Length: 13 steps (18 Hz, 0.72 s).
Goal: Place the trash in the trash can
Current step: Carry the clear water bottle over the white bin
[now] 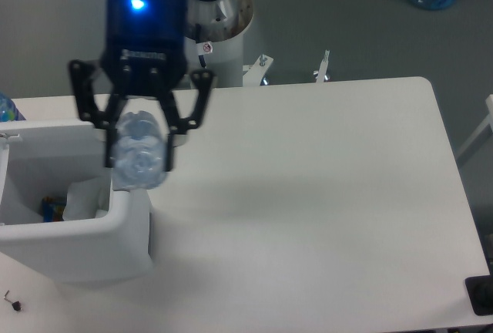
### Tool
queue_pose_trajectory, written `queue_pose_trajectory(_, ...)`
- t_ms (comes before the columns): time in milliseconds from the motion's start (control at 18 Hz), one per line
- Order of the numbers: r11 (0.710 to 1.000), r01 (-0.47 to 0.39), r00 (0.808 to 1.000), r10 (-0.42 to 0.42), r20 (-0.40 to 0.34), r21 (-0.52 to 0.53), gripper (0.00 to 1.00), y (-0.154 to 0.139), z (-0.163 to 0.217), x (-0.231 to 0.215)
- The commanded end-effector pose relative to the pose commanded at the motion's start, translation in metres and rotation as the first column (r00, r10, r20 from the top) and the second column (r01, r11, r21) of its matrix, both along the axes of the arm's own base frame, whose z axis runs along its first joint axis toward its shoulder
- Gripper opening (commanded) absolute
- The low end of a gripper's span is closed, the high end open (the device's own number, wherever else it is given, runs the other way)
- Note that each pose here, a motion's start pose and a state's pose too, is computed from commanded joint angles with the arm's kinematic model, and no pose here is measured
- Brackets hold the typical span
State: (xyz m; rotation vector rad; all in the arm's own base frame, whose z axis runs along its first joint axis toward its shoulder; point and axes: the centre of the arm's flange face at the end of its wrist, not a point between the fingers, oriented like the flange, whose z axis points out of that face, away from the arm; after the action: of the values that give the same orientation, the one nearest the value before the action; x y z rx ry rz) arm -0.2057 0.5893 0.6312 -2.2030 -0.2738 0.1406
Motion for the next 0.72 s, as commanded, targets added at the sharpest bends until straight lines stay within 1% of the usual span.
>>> queue_pose_trajectory(278,0.998,0.053,0.999,-0.053,0.008,-0.02,0.56,0.022,-0.015,0.021)
queue_pose_trajectory(556,0.996,0.086,0.996,-0.086,0.015,-0.028,0.56,0.03,-0.02,0.041)
queue_pose_trajectory(722,0.995,0.095,0.995,-0.095,0.018,-0.033,0.62,0.034,-0.024,0.045)
